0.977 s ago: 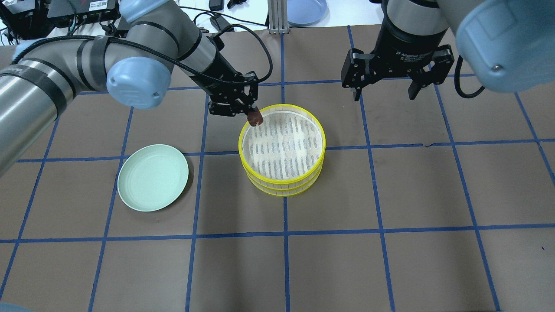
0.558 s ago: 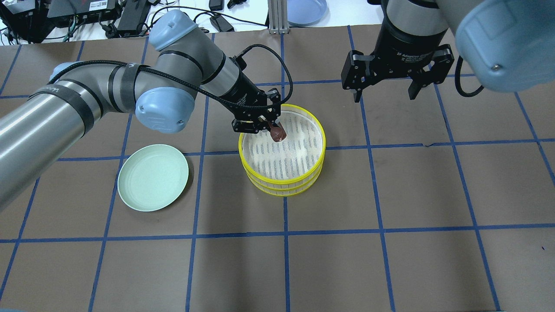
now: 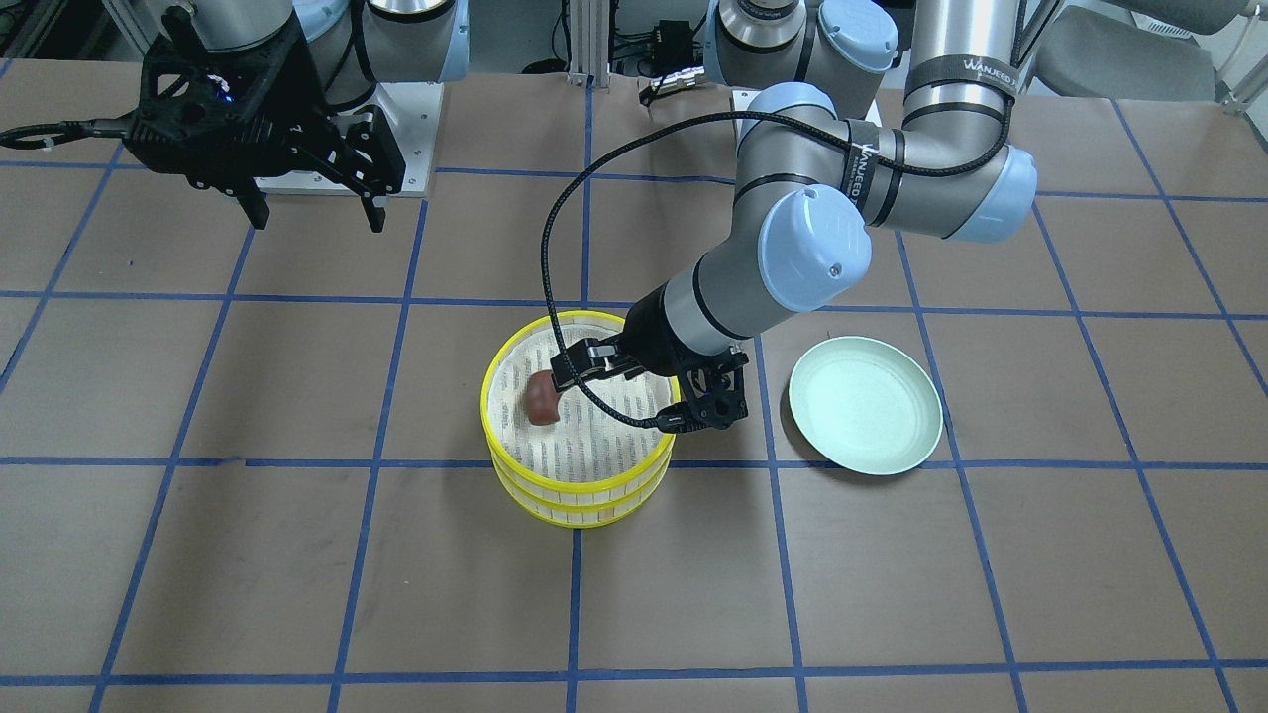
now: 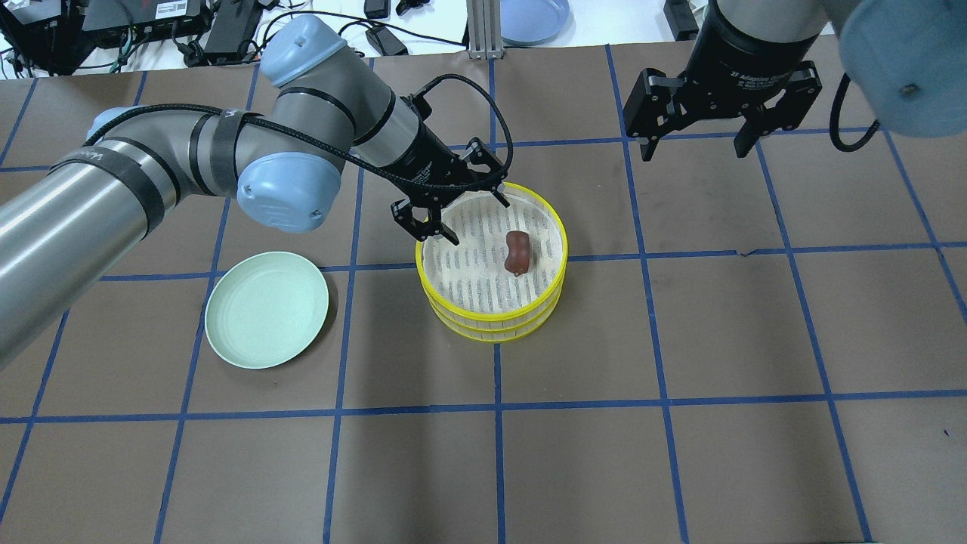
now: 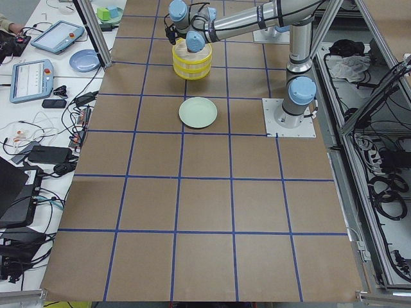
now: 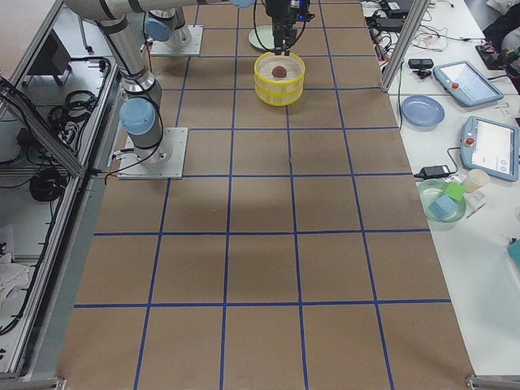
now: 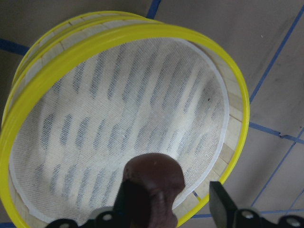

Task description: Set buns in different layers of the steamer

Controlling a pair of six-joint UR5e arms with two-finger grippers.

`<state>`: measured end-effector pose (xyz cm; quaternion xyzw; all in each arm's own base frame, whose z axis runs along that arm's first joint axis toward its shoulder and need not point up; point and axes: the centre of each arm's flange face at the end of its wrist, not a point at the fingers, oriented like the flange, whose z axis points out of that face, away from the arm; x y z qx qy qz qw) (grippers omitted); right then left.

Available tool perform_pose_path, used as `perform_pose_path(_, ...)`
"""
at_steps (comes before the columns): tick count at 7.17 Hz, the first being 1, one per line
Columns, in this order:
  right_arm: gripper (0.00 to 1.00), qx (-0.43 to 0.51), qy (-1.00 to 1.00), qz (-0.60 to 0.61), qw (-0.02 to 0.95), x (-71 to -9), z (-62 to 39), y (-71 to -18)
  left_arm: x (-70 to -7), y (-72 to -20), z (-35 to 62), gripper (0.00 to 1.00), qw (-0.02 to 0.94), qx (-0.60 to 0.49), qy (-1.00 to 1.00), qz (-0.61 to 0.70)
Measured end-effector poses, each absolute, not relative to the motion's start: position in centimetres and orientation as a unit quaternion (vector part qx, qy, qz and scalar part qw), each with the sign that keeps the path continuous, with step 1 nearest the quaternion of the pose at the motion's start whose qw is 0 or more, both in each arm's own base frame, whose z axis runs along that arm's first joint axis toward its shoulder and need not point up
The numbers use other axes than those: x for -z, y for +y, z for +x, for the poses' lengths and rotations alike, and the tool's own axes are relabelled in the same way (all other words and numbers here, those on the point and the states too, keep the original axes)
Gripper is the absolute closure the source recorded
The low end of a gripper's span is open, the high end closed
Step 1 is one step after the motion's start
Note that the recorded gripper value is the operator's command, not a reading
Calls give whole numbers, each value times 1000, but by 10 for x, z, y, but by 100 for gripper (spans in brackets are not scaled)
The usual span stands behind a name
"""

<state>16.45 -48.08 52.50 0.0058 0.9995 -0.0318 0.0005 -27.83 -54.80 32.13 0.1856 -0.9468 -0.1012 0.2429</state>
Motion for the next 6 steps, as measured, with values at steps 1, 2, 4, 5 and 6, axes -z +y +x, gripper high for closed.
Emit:
perform_pose_path(1, 0, 33, 999, 7, 2, -525, 163, -481, -333, -552, -276, 0, 234, 86, -951, 182)
perform_pose_path(2, 0, 33, 999, 7, 3, -526, 163, -481, -350, -557, -266, 0, 197, 53, -965, 163)
perform_pose_path(4, 0, 33, 999, 7, 4, -526, 163, -481, -400, -569, -217, 0, 102, -10, -991, 89)
perform_pose_path(5, 0, 33, 999, 7, 4, -526, 163, -481, -425, -571, -181, 0, 76, -27, -995, 58)
perform_pose_path(6, 0, 32, 999, 7, 4, -526, 163, -481, -446, -569, -143, 0, 53, -37, -997, 33)
